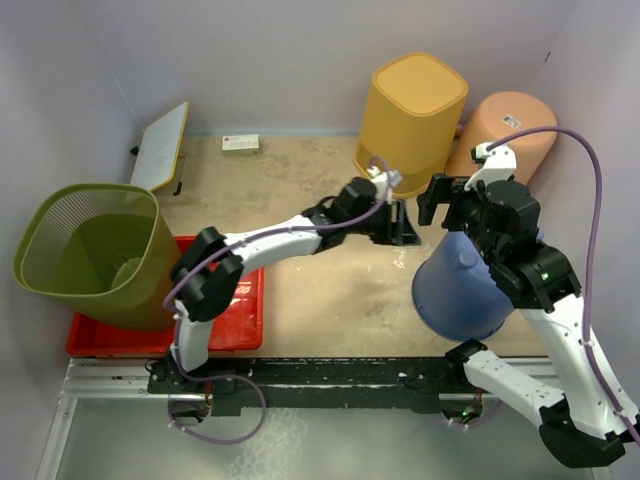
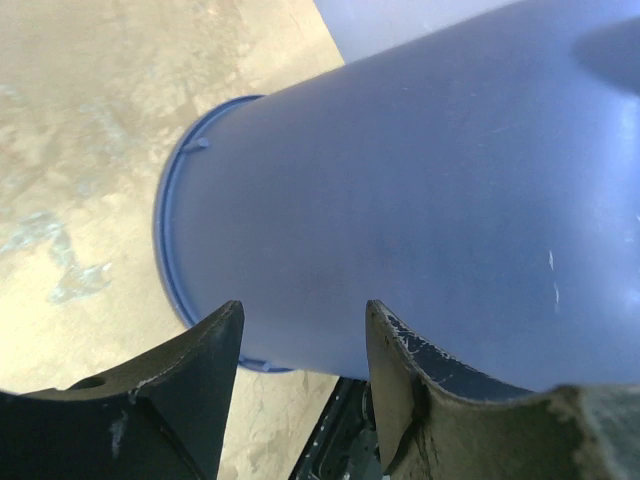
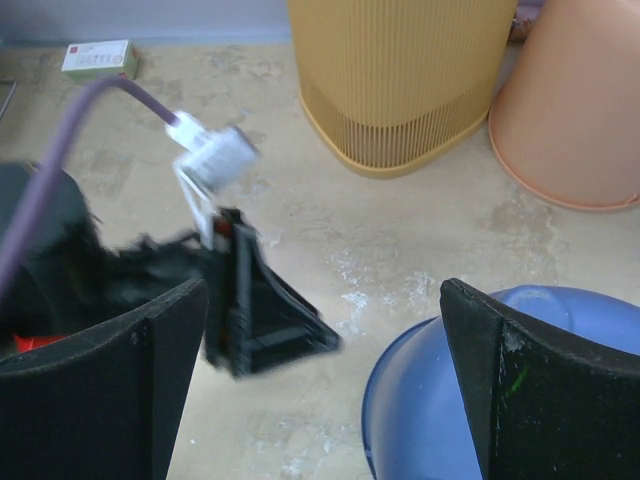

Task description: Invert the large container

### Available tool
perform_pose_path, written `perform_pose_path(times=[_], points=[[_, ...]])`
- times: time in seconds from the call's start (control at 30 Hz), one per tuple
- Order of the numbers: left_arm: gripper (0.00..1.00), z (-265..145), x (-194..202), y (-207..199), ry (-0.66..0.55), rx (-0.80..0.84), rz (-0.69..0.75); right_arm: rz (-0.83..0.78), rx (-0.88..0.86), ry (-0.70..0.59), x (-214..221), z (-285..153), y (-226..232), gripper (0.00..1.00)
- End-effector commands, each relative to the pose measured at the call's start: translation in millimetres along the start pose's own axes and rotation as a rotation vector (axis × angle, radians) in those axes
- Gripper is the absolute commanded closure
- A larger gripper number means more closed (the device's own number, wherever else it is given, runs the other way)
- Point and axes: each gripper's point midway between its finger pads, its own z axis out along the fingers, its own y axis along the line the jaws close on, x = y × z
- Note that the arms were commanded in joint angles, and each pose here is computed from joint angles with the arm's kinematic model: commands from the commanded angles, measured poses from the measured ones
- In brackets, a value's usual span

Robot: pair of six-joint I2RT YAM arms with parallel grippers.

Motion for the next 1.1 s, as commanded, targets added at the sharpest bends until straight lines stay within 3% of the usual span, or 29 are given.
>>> perform_pose_path(times=[0.0,0.13,0.3,0.5,0.63,0.83,0.93,1.07], points=[[0.51,-94,-87,24,-0.236,-0.01,-0.077,-0.063,-0.138,-0.019,-11,-16,18,0.0],[0.51,-168,-106,83,-0.323,-0.31,-0.028,-0.121,-0.358,0.082,6,-9,59,0.0],[0.5,-248,-127,134,-0.426,-0.611,-0.078,-0.096,-0.459,0.288,42,12,88,0.0],[0.5,-321,-163,153,-0.561,-0.789,-0.09,-0.123,-0.395,0.438,85,18,78,0.0],[0.5,-328,-182,143,-0.584,-0.793,-0.044,-0.13,-0.361,0.583,132,14,76,0.0],[0.49,-321,-198,123,-0.557,-0.718,0.035,-0.132,-0.022,0.723,181,14,19,0.0],[0.48,-326,-201,110,-0.562,-0.69,0.08,-0.172,0.257,0.705,175,13,-26,0.0],[0.48,-340,-203,100,-0.563,-0.71,0.125,-0.133,0.418,0.66,160,20,-52,0.0]])
